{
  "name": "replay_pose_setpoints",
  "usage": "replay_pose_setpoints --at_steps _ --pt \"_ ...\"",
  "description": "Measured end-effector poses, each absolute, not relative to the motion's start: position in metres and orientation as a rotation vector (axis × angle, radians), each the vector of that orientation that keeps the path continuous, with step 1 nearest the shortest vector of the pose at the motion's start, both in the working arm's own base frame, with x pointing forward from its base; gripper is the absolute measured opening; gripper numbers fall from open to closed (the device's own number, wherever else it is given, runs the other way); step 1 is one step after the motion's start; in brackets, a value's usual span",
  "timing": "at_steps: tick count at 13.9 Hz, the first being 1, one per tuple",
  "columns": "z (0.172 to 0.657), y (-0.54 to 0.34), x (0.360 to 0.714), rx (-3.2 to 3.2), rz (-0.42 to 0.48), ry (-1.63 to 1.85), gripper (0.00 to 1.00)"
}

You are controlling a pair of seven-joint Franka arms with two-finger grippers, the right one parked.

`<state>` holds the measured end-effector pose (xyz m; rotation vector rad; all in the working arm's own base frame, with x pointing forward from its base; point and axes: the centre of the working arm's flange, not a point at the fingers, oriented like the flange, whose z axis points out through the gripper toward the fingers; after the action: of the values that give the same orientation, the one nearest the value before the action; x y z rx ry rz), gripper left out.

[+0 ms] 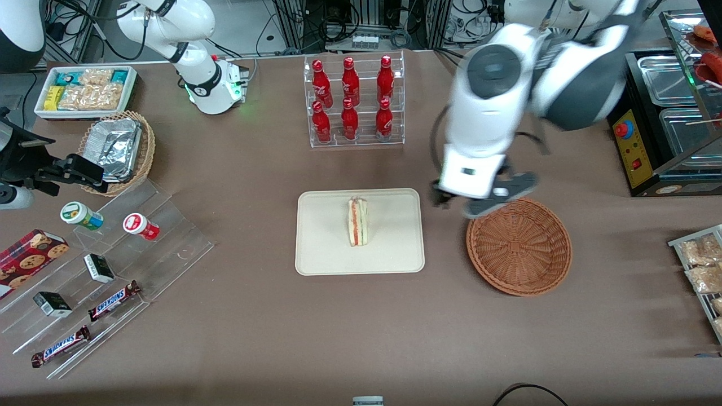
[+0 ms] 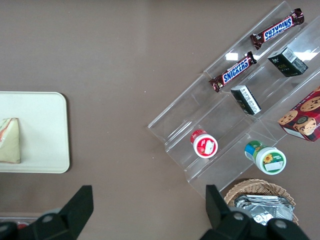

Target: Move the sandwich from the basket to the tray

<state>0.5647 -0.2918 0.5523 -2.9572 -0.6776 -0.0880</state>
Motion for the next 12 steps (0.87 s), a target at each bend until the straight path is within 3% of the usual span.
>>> replay_pose_setpoints --at_steps 8,12 --pt "0.576 -0.104 0.571 -3.033 0.08 -0.441 1.0" --pt "0.583 -0.022 0.557 -3.087 0.112 -0.385 1.0"
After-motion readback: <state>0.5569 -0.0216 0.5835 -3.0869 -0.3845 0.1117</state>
